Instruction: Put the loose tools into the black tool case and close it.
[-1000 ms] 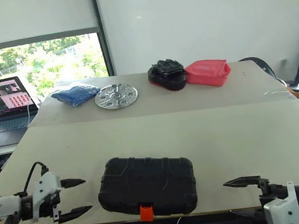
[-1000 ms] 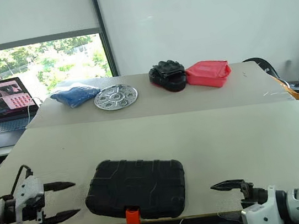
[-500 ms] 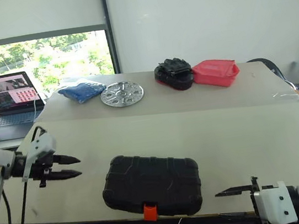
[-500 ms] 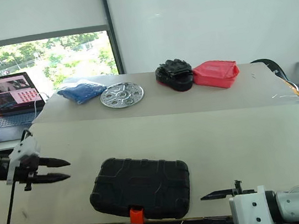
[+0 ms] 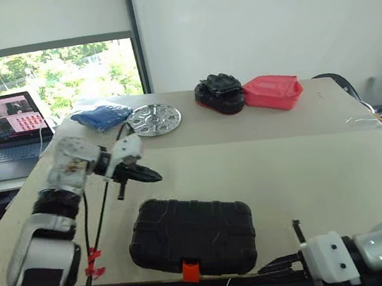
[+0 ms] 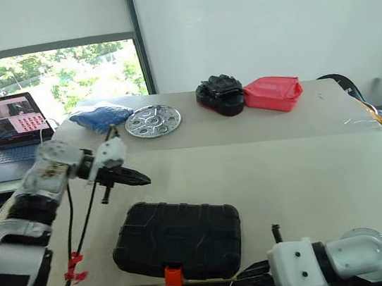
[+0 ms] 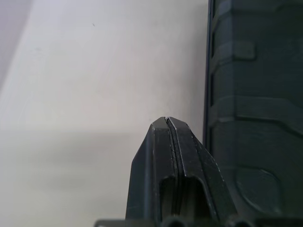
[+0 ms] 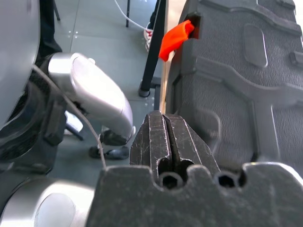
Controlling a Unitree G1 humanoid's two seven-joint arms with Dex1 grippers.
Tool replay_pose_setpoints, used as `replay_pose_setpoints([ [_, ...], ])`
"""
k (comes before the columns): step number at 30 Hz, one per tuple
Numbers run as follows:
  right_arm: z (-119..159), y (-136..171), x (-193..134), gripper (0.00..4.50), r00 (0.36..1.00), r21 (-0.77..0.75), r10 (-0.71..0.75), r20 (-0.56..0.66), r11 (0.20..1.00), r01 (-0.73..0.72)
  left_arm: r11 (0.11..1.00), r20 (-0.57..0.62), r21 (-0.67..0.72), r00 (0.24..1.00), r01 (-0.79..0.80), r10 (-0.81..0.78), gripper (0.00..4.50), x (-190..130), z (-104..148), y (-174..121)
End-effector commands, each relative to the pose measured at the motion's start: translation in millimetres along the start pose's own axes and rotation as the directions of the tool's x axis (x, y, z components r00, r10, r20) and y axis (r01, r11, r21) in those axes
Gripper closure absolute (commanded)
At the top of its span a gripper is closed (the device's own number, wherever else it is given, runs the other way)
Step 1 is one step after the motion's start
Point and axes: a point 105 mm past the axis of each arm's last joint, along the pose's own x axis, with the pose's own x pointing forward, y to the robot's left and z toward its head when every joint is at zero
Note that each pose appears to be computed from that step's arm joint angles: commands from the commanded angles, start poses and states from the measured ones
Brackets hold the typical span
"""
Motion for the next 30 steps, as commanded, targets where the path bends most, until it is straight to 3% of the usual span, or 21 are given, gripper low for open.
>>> replay_pose_setpoints([
  [1,-2,-4,9,4.49,1.000,-0.002,-0.011,-0.002,1.000,0.011,0.997,-0.055,0.073,0.998,-0.030,0.034,4.45,-3,1,10],
  [9,-1,-14,18,4.49,0.999,0.018,-0.025,0.028,1.000,0.025,0.997,-0.058,0.077,0.998,0.012,-0.007,4.45,7,-2,6],
  [19,-12,6,13,4.49,0.995,0.158,0.100,0.003,0.982,-0.099,0.996,-0.002,0.065,0.998,0.057,-0.057,4.45,12,4,-1],
  [26,-25,-8,19,4.49,1.000,0.150,0.006,-0.026,0.989,-0.002,0.996,-0.003,0.055,0.997,0.075,-0.075,4.45,16,2,-5],
  [30,-32,-32,16,4.49,0.992,0.174,-0.121,-0.036,0.977,0.125,0.995,-0.012,0.030,0.995,0.097,-0.097,4.45,19,-3,-11],
])
